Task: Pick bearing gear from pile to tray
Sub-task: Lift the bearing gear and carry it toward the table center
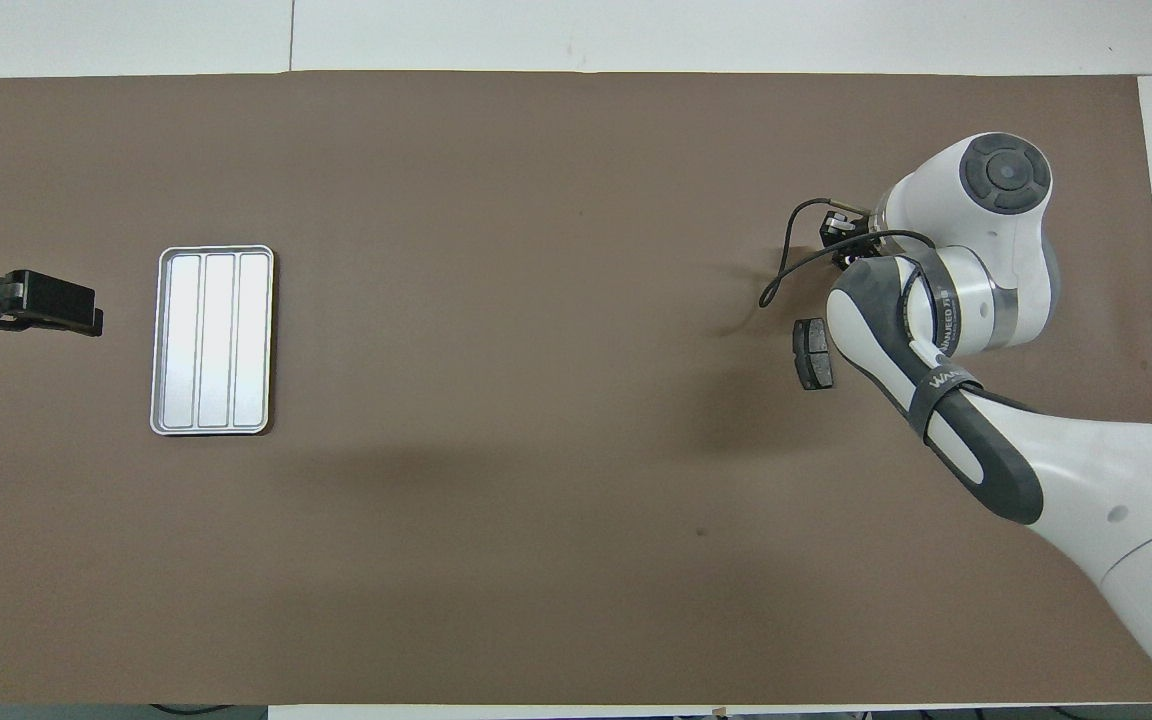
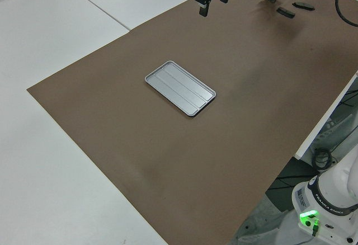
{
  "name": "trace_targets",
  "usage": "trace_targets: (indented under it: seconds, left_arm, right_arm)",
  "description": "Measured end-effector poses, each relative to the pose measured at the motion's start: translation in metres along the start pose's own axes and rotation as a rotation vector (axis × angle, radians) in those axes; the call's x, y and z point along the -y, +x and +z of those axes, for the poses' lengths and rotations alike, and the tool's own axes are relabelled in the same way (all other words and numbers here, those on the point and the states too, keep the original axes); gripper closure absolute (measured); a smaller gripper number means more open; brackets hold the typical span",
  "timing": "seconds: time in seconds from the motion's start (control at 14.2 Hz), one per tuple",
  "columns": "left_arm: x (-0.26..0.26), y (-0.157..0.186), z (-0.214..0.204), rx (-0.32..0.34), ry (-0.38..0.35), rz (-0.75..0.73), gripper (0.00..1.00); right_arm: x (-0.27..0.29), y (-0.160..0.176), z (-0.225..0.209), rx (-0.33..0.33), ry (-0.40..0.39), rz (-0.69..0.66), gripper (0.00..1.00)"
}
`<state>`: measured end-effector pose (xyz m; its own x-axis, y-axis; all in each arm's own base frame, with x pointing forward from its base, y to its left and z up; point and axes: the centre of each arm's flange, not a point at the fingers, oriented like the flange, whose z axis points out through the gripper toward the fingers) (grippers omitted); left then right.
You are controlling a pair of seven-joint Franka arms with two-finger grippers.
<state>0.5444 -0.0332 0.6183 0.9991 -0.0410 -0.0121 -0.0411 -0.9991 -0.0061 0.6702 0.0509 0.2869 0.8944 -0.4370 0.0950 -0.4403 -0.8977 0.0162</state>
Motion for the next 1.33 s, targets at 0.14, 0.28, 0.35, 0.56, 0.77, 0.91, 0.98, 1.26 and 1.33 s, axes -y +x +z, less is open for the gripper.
trace_targets:
  seconds: [0.14,0.28,0.35,0.56,0.77,0.91,0.98,1.26,1.33]
  left_arm:
    - [0.0,0.0,0.0,0.0,0.0,0.0,0.0]
    - [0.0,0.0,0.0,0.0,0.0,0.0,0.0]
    - [0.0,0.0,0.0,0.0,0.0,0.0,0.0]
    - [0.0,0.0,0.0,0.0,0.0,0.0,0.0]
    - [0.0,0.0,0.0,0.0,0.0,0.0,0.0]
    - [0.0,0.0,0.0,0.0,0.0,0.0,0.0]
    - [0.0,0.0,0.0,0.0,0.0,0.0,0.0]
    - [0.0,0.0,0.0,0.0,0.0,0.0,0.0]
    - [0.0,0.0,0.0,0.0,0.0,0.0,0.0]
  right_arm:
    - [0.0,0.0,0.0,0.002,-0.001,0.0,0.65]
    - [-0.001,0.0,-0.001,0.022,-0.017,0.0,0.65]
    - [-0.002,-0.001,-0.003,0.044,-0.034,0.0,0.65]
    - [0.0,0.006,-0.026,0.085,-0.072,-0.029,0.65]
    - [-0.001,0.006,-0.061,0.103,-0.091,-0.067,0.65]
    - [-0.001,0.001,-0.088,0.117,-0.103,-0.08,0.65]
    - [0.001,-0.004,-0.104,0.125,-0.109,-0.088,0.65]
    - [0.033,-0.039,-0.177,0.132,-0.123,-0.112,0.65]
    - [0.045,-0.051,-0.19,0.13,-0.124,-0.092,0.65]
